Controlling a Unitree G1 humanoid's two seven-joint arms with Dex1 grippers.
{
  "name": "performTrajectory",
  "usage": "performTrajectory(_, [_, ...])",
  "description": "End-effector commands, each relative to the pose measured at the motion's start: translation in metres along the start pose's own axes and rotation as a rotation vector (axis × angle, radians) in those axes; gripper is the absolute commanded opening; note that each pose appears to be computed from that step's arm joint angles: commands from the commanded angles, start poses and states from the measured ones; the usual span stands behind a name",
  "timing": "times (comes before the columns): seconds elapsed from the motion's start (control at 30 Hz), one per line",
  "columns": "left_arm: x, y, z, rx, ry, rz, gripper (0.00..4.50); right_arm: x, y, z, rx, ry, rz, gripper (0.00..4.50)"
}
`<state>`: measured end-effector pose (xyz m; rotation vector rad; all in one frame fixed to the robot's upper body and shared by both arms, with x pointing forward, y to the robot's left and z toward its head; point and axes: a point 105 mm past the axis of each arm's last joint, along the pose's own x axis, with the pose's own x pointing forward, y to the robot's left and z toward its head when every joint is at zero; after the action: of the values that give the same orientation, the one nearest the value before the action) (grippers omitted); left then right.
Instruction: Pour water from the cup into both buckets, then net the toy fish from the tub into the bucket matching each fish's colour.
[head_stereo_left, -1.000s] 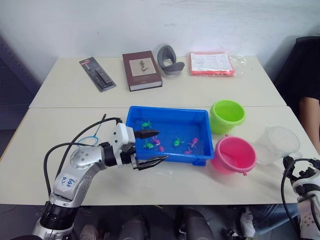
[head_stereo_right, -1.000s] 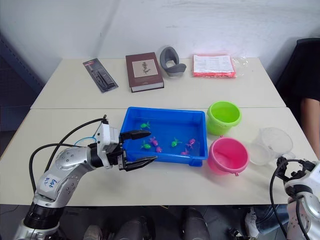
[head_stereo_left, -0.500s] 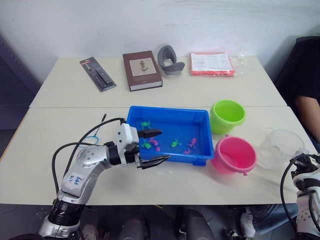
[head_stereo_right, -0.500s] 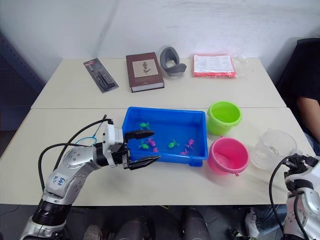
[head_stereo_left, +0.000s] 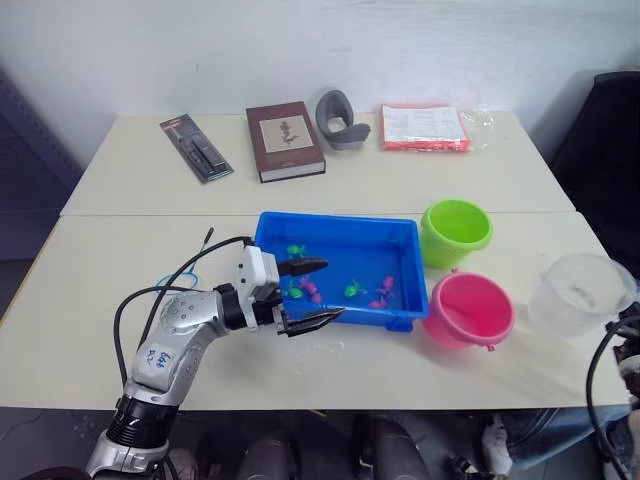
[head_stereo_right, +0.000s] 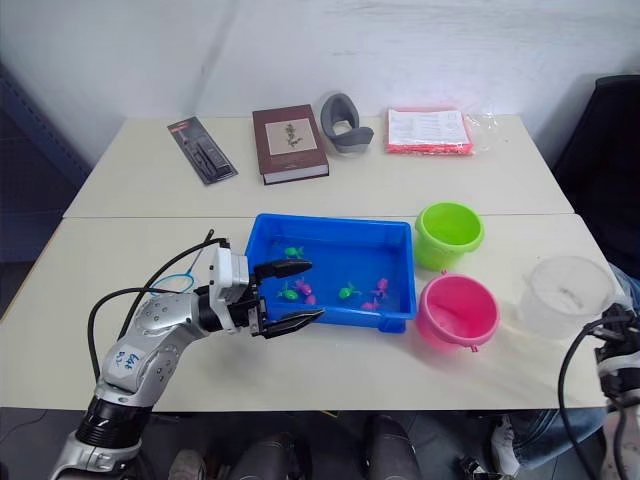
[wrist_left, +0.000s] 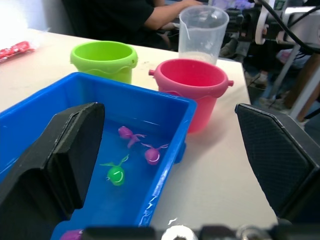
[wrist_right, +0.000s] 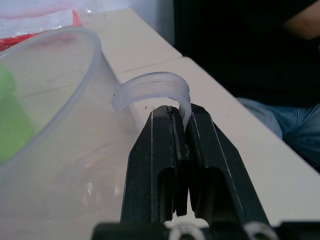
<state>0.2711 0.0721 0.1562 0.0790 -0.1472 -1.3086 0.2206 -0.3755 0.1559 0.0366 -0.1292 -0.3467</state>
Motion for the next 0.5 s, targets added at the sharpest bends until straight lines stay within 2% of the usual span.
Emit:
performTrajectory(0.03, [0.006, -0.003, 0.008, 0.007, -0.043, -0.065, 4.5, -0.006, 0.018, 0.036, -0.117, -0.056, 0.068, 0.07])
performTrajectory(0.3, [0.023, -0.003, 0.005, -0.001, -0.076, -0.12, 4.5, -0.017, 0.043, 0.063, -0.506, -0.086, 0.124, 0.07])
performTrajectory(0.5, [0.027, 0.0, 0.005, 0.006, -0.085, -0.143, 4.5, -0.017, 0.058, 0.061, -0.654, -0.1, 0.194, 0.07])
